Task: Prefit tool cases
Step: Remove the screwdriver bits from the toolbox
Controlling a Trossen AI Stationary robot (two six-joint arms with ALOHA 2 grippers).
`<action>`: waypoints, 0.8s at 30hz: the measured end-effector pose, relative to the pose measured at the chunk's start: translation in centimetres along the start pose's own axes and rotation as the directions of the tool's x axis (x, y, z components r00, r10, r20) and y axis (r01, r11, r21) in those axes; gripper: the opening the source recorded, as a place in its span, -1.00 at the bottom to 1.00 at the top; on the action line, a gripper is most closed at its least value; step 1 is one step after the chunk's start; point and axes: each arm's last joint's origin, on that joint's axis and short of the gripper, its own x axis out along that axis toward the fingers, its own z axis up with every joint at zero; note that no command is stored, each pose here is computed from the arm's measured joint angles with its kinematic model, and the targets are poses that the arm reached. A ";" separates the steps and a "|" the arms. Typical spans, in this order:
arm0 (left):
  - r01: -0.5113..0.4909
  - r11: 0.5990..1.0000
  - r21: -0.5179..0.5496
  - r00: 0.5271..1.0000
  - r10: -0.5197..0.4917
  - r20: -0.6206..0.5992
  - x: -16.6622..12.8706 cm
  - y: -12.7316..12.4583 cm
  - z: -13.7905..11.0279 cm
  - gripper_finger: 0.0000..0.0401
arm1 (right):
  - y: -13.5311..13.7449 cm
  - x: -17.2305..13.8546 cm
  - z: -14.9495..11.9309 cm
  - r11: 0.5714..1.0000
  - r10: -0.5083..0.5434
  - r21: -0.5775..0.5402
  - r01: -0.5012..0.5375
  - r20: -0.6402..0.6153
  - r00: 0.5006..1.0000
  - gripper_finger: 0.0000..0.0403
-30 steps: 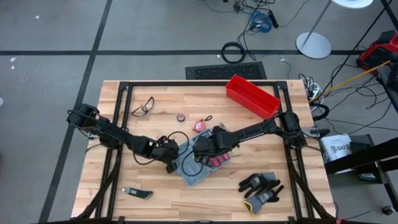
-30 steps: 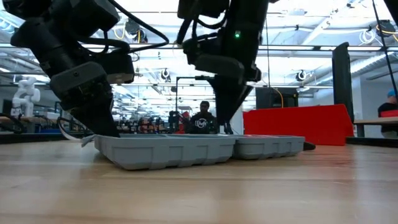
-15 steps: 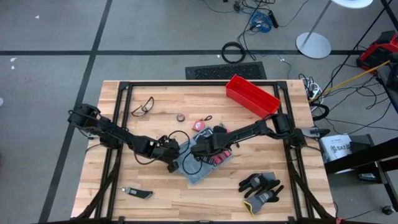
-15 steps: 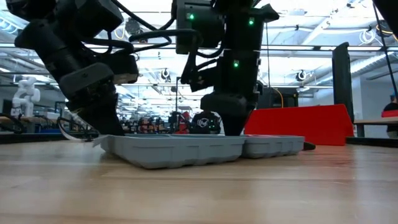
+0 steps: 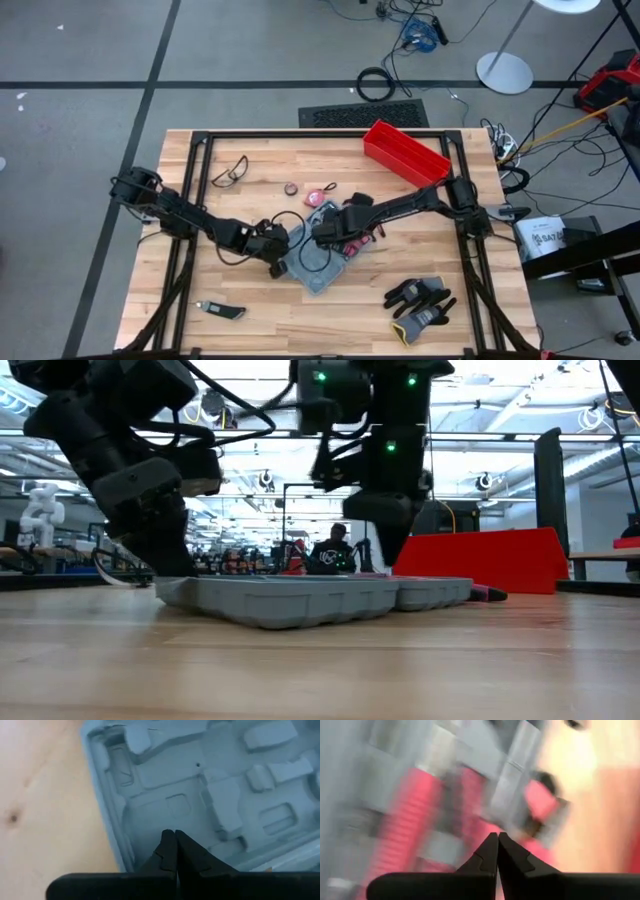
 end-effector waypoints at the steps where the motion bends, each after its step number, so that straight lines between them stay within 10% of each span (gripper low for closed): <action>1: 0.001 1.000 0.003 1.000 -0.001 0.000 0.0 0.0 0.0 -0.99 | -0.2 -0.1 0.0 1.000 -0.012 0.009 0.012 0.002 1.000 -1.00; 24: 0.010 1.000 0.005 1.000 -0.010 0.000 0.0 0.0 0.0 -0.99 | 0.9 2.2 1.6 0.989 0.147 -0.018 -0.147 -0.006 0.989 -1.00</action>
